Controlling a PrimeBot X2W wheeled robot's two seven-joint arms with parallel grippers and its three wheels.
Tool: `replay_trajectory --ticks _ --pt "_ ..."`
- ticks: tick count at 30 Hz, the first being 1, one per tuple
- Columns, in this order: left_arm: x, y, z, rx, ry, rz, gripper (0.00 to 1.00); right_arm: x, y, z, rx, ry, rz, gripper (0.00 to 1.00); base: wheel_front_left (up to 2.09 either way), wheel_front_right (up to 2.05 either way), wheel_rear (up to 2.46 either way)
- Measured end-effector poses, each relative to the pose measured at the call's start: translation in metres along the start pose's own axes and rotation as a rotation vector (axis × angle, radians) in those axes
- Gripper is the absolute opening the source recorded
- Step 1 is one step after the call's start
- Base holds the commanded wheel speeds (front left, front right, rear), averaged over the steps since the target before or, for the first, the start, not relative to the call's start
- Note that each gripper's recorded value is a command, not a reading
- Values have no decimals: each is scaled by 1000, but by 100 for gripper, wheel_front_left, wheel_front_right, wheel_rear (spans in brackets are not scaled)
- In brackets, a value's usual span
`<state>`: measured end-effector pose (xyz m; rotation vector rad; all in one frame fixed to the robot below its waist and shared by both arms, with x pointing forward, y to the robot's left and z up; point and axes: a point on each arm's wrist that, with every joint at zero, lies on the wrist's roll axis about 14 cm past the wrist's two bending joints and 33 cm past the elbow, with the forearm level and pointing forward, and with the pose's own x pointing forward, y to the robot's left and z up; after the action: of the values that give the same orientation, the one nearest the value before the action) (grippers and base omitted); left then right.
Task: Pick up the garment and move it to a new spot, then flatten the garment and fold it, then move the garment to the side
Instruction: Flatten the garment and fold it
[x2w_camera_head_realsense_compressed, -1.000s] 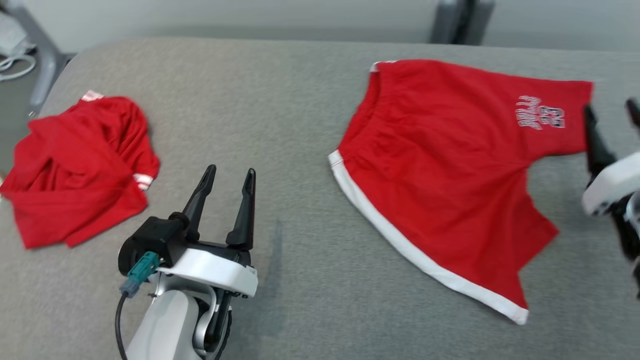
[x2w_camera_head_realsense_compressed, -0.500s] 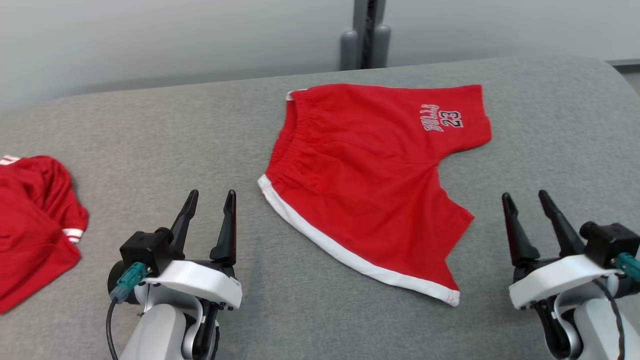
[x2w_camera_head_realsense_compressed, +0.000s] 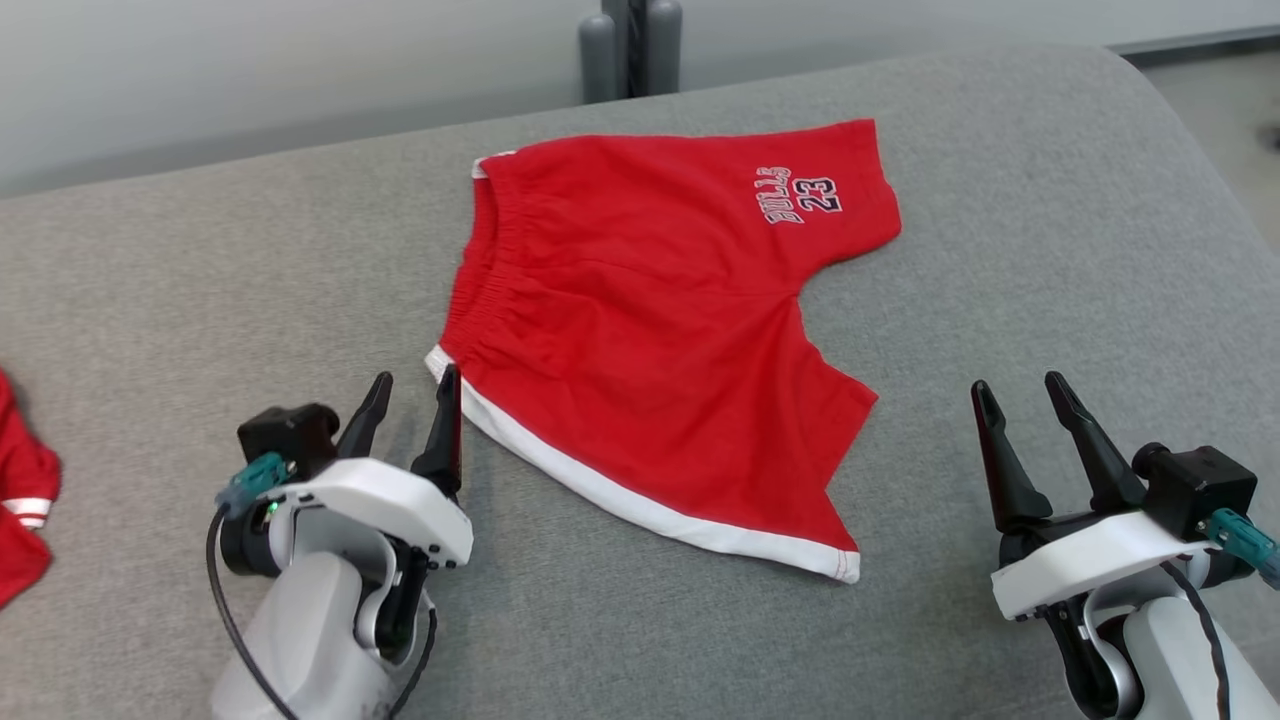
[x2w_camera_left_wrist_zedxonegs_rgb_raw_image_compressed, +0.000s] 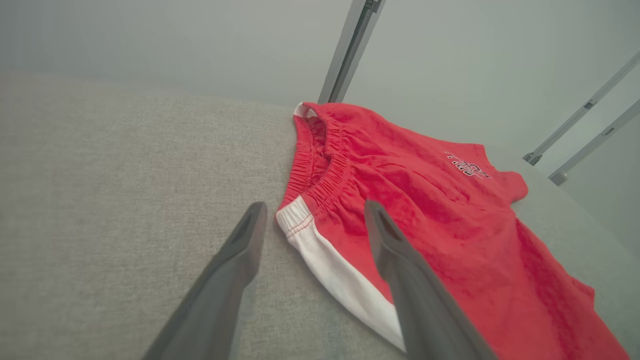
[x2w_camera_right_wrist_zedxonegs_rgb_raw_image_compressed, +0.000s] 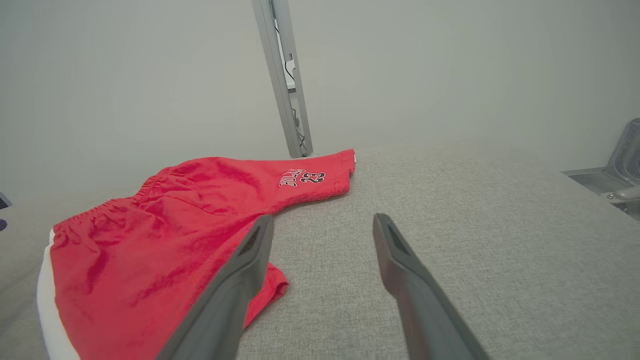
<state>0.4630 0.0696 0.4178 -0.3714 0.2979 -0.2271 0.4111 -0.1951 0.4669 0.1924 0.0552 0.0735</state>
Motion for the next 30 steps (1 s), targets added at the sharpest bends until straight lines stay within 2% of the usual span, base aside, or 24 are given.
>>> replay_trajectory --ticks 10,16,17,18,25,30 --pt "38 12 -26 11 142 71 100 -5 -14 -5 14 9 -52 100 0 0 0" --pt "44 19 -42 27 211 97 100 -8 -21 -7 14 13 -74 100 0 0 0" --pt "45 19 -42 26 216 98 47 -8 -21 -7 15 13 -75 100 0 0 0" --pt "45 19 -42 24 216 95 0 -7 -21 -7 15 12 -75 100 0 0 0" --pt "37 20 -36 -16 184 90 0 -5 -1 -16 26 40 -18 100 0 0 0" --pt "30 22 -25 -36 147 83 0 -11 38 -46 156 162 67 100 0 0 0"
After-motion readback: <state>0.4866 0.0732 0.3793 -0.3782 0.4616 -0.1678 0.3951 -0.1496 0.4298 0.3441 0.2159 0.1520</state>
